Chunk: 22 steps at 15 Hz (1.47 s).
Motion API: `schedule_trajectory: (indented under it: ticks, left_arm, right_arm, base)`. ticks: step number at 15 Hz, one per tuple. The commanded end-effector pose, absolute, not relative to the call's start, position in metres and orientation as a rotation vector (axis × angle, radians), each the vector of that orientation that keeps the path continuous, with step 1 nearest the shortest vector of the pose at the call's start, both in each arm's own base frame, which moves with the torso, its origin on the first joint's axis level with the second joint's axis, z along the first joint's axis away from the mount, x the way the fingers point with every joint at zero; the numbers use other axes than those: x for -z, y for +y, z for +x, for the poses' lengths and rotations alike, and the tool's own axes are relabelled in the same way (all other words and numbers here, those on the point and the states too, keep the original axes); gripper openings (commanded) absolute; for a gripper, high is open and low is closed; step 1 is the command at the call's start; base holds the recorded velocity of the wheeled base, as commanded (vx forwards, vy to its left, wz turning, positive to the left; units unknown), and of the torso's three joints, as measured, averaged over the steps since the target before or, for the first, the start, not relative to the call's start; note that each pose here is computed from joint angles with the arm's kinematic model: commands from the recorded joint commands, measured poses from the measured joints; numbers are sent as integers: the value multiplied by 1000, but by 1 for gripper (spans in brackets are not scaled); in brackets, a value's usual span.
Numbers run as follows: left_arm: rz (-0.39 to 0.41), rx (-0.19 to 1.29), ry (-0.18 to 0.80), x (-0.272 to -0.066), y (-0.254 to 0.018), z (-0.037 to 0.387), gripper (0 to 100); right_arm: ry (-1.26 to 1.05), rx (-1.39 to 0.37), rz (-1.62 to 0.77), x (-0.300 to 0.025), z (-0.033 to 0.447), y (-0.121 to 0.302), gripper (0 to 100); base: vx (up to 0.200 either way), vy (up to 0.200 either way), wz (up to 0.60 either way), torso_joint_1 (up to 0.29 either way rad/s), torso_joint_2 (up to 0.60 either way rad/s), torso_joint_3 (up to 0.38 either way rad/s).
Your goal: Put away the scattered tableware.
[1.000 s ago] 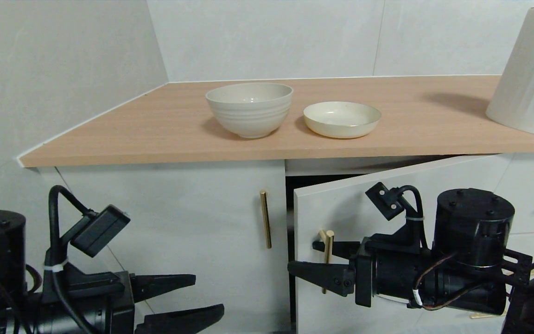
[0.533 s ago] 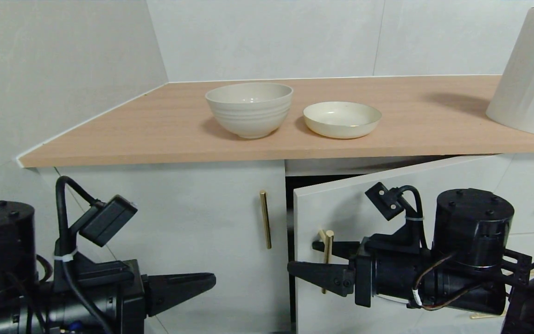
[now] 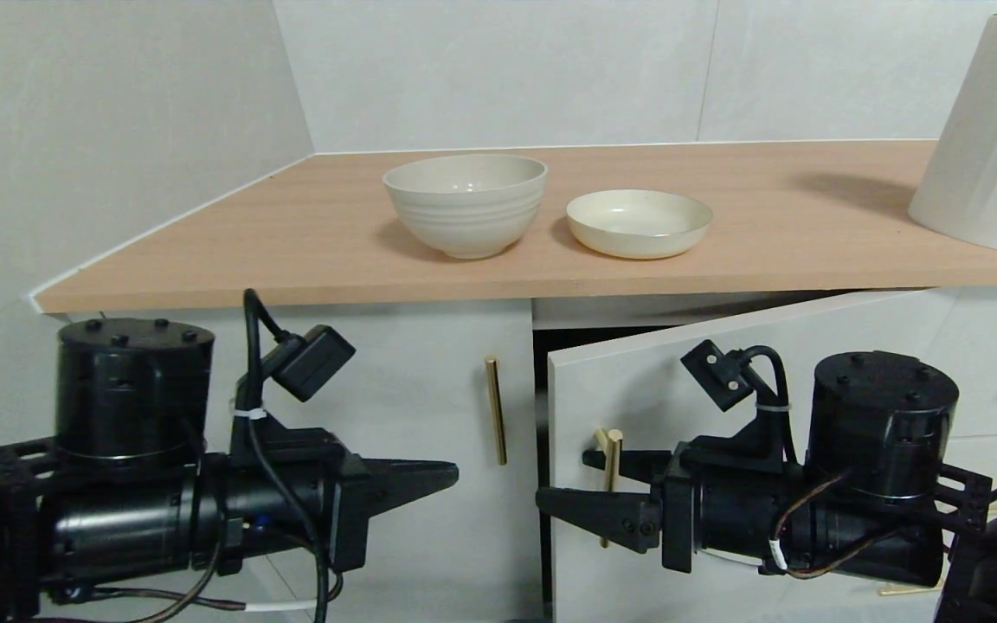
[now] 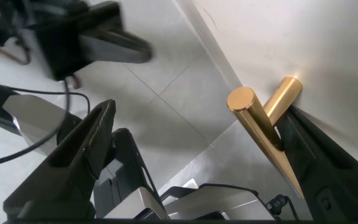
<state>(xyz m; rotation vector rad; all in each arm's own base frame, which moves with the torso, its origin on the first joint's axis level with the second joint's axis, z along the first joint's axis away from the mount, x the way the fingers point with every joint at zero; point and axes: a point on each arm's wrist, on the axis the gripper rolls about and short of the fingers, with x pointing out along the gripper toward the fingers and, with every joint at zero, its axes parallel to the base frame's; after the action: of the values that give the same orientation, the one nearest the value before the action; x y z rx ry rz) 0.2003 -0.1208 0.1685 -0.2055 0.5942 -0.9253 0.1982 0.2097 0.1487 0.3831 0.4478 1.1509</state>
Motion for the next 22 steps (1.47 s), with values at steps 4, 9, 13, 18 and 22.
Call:
schedule_trajectory:
  ticks: [4,9,13,18,22]
  left_arm:
    - [-176,979,630,-126,-163,230,0]
    - [-250,850,502,-94,-188,257,0]
    - [-269,902,373,-85,-201,263,0]
    - [-280,967,277,-88,-211,254,0]
    - [-282,985,250,-91,-214,250,0]
  right_arm:
    - [440,-1153,383,-151,197,208,100]
    - [447,-1155,382,-150,195,206,100]
    - [472,-1194,377,-147,191,203,100]
    - [469,-1216,376,-150,187,196,100]
    - [438,-1180,341,-149,189,182,100]
  base:
    - [0,0,0,0,0,0]
    - [0,0,0,0,0,0]
    - [0,0,0,0,0,0]
    - [0,0,0,0,0,0]
    - [0,0,0,0,0,0]
